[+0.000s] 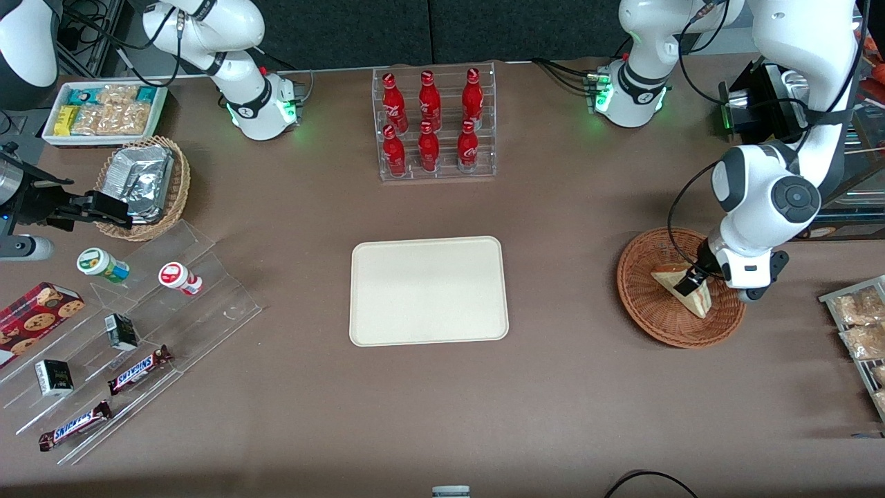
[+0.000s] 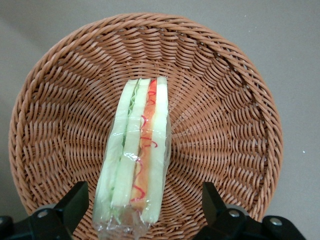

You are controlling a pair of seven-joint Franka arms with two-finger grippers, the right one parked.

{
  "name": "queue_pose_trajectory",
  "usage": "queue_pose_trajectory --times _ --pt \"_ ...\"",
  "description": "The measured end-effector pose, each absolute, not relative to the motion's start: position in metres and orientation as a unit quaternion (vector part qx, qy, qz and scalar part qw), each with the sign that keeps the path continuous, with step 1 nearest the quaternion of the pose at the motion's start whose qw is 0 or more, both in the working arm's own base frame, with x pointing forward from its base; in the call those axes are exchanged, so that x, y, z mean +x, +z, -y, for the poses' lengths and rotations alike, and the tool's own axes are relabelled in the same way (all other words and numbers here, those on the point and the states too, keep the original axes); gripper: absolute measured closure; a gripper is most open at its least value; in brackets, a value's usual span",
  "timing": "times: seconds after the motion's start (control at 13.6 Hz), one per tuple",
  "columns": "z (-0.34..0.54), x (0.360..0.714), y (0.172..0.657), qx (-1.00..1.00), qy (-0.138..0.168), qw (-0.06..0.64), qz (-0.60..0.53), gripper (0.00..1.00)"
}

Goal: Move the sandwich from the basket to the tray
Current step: 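Lower the open left gripper and close it on the sandwich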

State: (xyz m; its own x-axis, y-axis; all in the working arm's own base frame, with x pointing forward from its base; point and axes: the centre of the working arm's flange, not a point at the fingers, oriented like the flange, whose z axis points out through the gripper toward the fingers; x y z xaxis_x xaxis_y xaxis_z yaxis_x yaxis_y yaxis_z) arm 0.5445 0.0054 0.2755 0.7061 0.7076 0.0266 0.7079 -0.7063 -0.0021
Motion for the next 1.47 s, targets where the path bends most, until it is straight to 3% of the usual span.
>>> queue_pose_trajectory --times 0.52,0.66,0.81,0.96,1.25,1.47 --pt "-0.005 0.533 0.254 -0.924 -0.007 0.008 0.382 0.01" --pt "-0.005 0.531 0.251 -0.924 -0.008 0.007 0.382 0.16" --pt "-0.005 0.530 0.251 -0.924 -0.009 0.007 0.382 0.42" --pt "-0.005 0.531 0.252 -0.924 -0.010 0.006 0.382 0.61" --pt "0.004 0.535 0.268 -0.927 -0.012 0.006 0.374 0.72" --pt "0.032 0.542 0.317 -0.942 0.001 0.029 0.336 0.74"
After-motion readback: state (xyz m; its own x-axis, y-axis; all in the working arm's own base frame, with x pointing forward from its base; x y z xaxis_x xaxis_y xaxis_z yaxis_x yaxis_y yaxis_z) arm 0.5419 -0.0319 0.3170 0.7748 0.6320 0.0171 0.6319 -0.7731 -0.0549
